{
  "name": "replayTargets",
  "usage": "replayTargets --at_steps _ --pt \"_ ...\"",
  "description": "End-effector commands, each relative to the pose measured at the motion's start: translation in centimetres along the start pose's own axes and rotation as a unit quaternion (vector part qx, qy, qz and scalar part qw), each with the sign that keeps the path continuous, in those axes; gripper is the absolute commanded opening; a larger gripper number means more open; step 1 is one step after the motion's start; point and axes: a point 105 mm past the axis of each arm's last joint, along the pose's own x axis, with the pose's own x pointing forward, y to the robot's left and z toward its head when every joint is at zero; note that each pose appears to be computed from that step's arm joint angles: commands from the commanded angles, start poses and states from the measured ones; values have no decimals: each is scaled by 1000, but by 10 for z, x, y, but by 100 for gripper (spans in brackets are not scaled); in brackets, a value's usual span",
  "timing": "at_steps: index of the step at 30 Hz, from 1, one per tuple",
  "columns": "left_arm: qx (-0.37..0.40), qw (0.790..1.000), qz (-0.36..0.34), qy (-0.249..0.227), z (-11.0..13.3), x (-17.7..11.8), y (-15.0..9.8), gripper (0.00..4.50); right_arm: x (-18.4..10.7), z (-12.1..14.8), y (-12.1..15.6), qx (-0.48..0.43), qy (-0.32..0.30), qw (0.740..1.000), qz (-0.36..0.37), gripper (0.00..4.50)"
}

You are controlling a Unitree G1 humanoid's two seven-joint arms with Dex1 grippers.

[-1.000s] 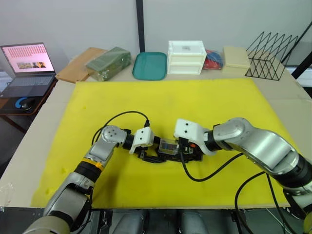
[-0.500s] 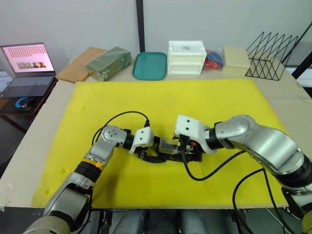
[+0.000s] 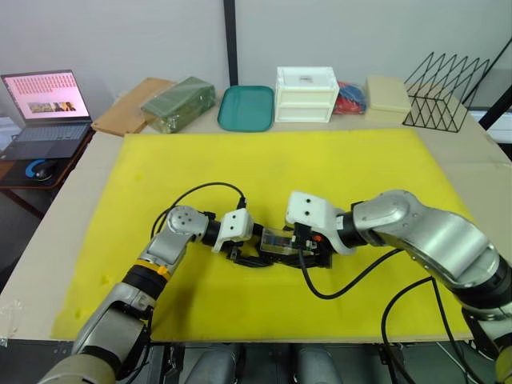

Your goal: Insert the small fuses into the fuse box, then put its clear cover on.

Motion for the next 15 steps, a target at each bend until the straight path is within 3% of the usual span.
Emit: replayTargets --at_steps 1,15 --pt "-8 1000 9 9 -6 2 0 323 -8 9 2 -22 -11 1000 -6 368" --pt "-5 1000 8 9 -6 3 -1 323 -18 13 -5 -14 -19 999 -32 368"
